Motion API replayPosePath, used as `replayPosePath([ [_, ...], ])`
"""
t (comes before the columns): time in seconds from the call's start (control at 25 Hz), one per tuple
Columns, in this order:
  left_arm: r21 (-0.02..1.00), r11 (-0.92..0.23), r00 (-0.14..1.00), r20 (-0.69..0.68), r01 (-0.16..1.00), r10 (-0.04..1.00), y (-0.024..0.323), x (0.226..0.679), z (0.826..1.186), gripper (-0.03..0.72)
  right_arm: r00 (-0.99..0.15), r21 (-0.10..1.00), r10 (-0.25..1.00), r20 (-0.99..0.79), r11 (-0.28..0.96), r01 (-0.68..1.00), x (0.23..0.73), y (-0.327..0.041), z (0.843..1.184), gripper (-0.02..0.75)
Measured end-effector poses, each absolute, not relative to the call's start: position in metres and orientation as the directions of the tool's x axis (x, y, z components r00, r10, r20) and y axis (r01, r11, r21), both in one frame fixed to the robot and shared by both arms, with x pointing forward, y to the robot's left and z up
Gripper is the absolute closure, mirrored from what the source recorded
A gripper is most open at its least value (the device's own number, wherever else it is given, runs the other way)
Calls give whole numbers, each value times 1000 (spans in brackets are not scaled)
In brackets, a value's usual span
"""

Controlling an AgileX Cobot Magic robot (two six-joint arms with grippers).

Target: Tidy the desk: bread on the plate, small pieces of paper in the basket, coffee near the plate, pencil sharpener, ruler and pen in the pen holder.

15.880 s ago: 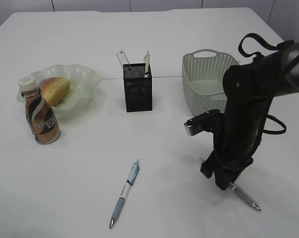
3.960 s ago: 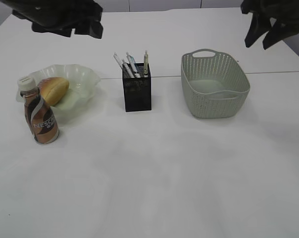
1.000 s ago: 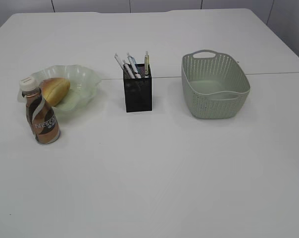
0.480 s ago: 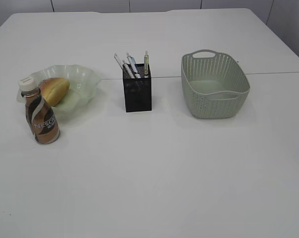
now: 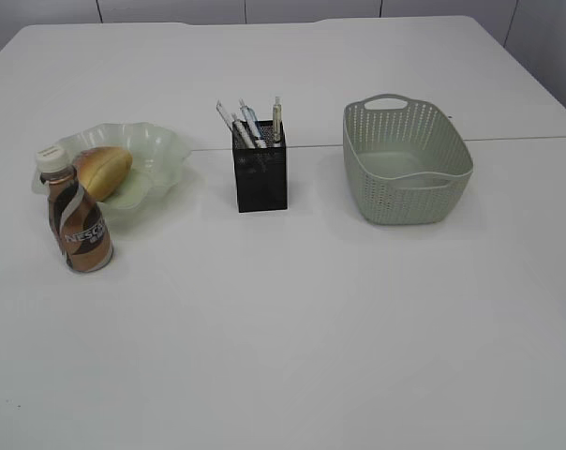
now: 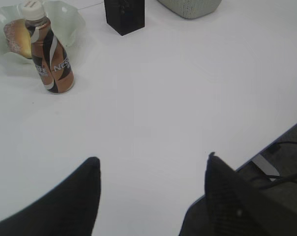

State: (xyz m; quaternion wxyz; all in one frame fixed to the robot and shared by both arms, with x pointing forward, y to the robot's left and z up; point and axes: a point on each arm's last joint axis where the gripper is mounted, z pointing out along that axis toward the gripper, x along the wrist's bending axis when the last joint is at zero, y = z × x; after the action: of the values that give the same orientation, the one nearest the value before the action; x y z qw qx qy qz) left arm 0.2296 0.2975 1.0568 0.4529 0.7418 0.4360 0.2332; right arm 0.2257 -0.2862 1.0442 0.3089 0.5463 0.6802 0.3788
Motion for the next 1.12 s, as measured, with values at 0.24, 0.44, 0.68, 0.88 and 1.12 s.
replayPosePath([
  [0.24, 875, -207, 510, -51, 437, 859, 297, 230, 1057, 195, -210, 853, 978, -5, 113, 510, 226, -286, 1044, 287],
  [0.44, 877, -203, 506, -51, 434, 861, 298, 229, 1057, 195, -208, 853, 978, -6, 114, 510, 226, -287, 1044, 287],
  [0.68, 877, -127, 361, -55, 463, 931, 296, 229, 1057, 195, -167, 850, 986, -16, 101, 517, 227, -287, 1043, 286],
  [0.88, 877, -59, 221, -55, 476, 974, 294, 230, 1057, 195, -151, 850, 988, -23, 99, 518, 227, -288, 1043, 286],
  [1.12, 877, -15, 119, -48, 479, 992, 294, 231, 1057, 195, -142, 848, 989, -36, 106, 519, 227, -289, 1043, 286],
])
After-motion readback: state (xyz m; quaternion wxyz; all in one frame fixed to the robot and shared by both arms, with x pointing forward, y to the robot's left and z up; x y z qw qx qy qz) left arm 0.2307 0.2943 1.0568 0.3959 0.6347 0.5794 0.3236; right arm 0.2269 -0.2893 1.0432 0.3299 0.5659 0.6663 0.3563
